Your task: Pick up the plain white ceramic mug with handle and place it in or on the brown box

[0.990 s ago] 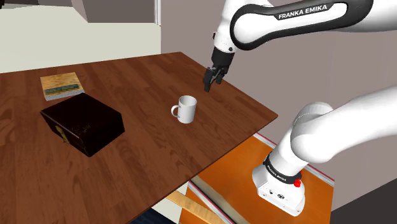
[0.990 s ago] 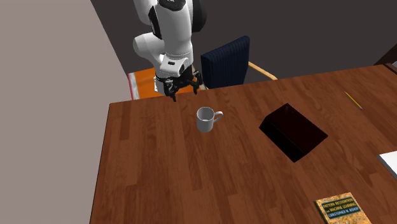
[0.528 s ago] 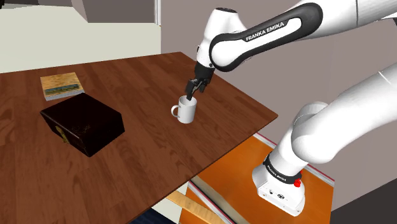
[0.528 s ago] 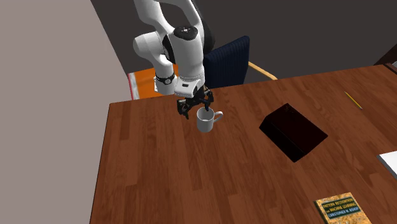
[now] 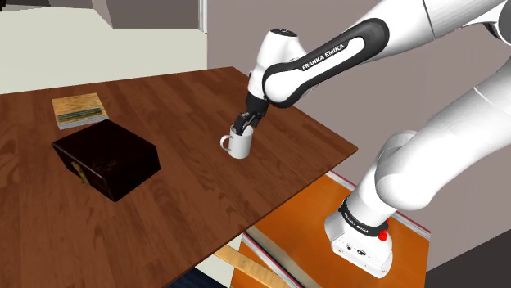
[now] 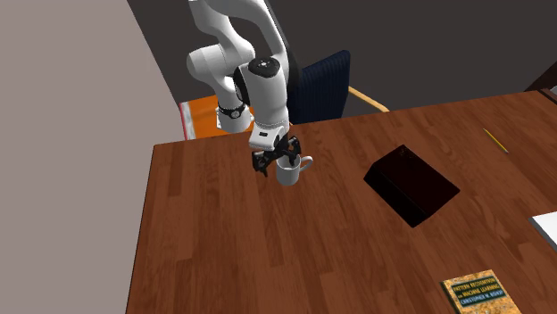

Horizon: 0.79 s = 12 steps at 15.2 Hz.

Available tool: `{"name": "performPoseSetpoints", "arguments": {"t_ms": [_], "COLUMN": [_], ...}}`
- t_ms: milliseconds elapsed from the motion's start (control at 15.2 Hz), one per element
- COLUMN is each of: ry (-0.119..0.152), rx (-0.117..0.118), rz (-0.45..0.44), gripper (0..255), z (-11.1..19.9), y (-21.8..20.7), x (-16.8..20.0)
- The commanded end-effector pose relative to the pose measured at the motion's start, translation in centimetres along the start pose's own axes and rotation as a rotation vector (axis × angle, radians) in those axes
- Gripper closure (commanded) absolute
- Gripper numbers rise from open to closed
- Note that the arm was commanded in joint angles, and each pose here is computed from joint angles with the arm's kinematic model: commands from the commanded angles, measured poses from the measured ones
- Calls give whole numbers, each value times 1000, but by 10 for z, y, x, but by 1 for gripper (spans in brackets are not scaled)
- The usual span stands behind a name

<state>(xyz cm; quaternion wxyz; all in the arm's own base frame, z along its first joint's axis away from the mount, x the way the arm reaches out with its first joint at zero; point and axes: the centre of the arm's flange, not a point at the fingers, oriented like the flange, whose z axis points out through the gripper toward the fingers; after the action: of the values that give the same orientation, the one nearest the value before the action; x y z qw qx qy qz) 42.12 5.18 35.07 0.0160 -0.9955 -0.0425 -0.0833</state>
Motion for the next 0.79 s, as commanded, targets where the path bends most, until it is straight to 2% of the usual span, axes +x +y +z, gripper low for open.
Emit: {"name": "performPoseSetpoints", "arguments": {"t_ms": [0,396,462,726], "ry": [1,1,1,1], "rx": [0,0,0,0], "rz": [0,0,0,0], "gripper": [0,0,255,255], "z": [4,4,4,4], "y": [0,0,0,0], "x": [0,0,0,0]}}
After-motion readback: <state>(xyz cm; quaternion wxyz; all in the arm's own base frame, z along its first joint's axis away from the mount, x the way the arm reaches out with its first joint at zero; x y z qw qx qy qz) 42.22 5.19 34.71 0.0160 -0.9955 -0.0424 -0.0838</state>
